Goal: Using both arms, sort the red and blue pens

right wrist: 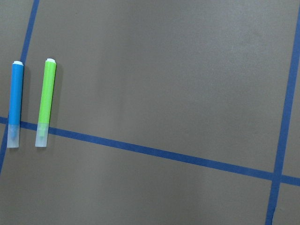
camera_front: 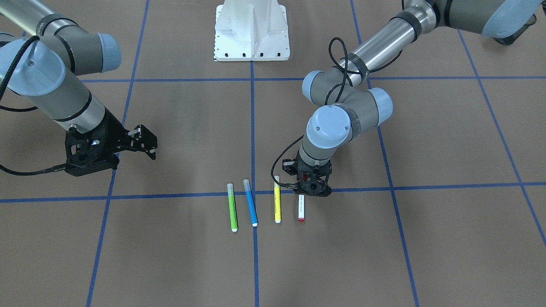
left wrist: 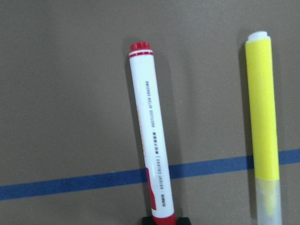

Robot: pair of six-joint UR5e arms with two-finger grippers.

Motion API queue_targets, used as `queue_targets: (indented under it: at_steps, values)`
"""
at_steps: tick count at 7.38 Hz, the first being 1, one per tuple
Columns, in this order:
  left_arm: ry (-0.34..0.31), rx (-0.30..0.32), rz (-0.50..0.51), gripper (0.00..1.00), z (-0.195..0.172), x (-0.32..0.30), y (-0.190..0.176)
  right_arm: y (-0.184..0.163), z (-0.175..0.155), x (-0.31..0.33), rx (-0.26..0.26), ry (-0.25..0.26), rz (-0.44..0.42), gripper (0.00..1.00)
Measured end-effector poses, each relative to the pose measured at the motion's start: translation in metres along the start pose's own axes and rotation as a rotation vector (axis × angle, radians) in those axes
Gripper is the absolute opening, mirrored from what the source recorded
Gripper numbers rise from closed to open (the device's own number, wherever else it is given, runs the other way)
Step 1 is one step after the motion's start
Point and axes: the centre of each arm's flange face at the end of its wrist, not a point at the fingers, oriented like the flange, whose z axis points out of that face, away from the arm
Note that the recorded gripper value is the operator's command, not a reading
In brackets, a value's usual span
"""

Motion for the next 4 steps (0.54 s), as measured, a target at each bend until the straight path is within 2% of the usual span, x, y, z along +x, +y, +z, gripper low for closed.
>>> queue_targets:
  at_steps: [4]
  values:
    - [0.014, 0.044, -0.033, 0.0, -0.041, -0.025, -0.015, -0.008, -0.004, -0.018, 0.009, -0.013, -0.013, 1.0]
